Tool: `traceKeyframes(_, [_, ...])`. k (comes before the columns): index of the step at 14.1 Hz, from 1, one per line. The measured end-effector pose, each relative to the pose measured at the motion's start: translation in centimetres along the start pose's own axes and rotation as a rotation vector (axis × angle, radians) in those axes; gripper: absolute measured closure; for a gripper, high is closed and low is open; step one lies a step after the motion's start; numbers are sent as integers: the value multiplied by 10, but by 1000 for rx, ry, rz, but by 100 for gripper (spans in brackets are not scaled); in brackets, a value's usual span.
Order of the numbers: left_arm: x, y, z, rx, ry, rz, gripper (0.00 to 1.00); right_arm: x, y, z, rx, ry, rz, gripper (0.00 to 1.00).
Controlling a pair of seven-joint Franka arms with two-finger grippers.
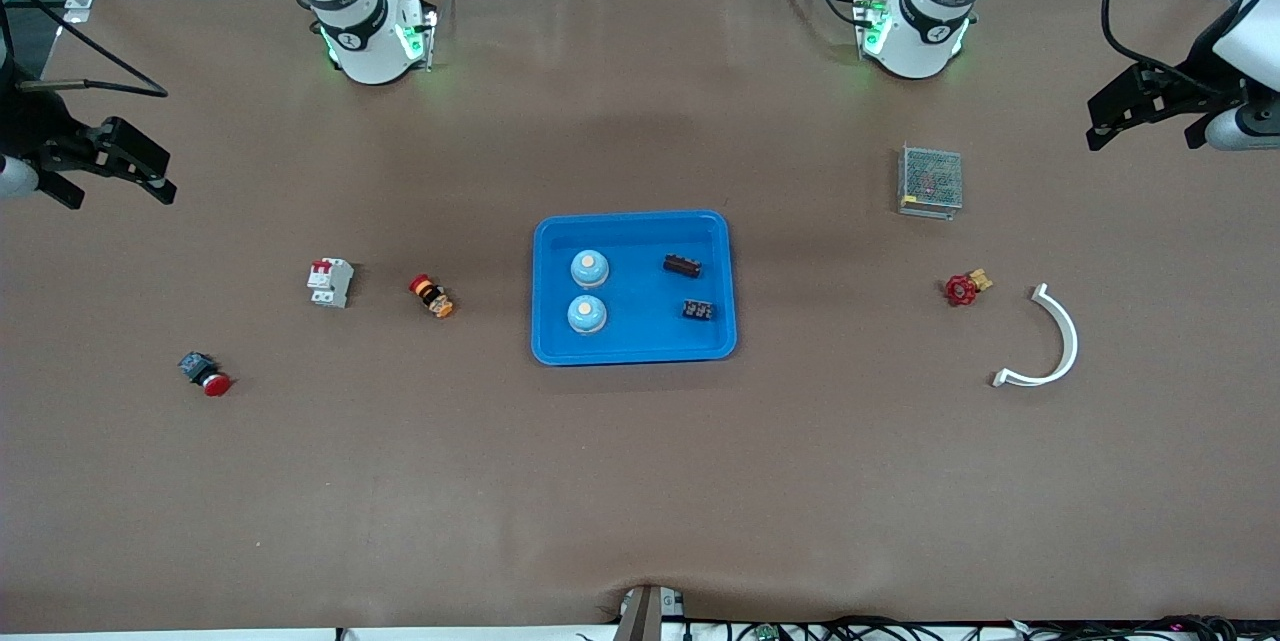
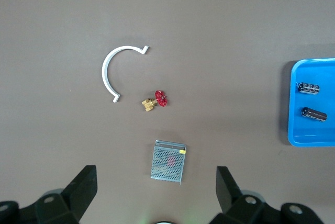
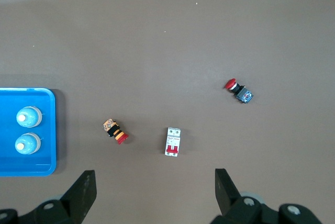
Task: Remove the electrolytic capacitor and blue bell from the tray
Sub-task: 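Move the left gripper and the right gripper toward the blue tray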
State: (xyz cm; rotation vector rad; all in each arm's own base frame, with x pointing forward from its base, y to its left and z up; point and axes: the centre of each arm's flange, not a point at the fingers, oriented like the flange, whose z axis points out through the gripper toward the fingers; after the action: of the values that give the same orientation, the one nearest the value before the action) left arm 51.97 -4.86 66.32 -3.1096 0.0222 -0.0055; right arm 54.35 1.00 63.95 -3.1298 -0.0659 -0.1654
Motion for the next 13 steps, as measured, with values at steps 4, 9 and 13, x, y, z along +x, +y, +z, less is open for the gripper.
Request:
traceKeyframes(4, [-1, 4, 3, 5, -18, 8, 0, 0, 0, 0, 0, 0, 0, 0])
traceKeyframes(9, [9, 55, 38, 53, -98, 98, 0, 0, 0, 0, 0, 0, 0, 0])
traceKeyframes(13, [21, 66, 58, 42, -123, 114, 0, 1, 2, 2, 0, 3, 3, 0])
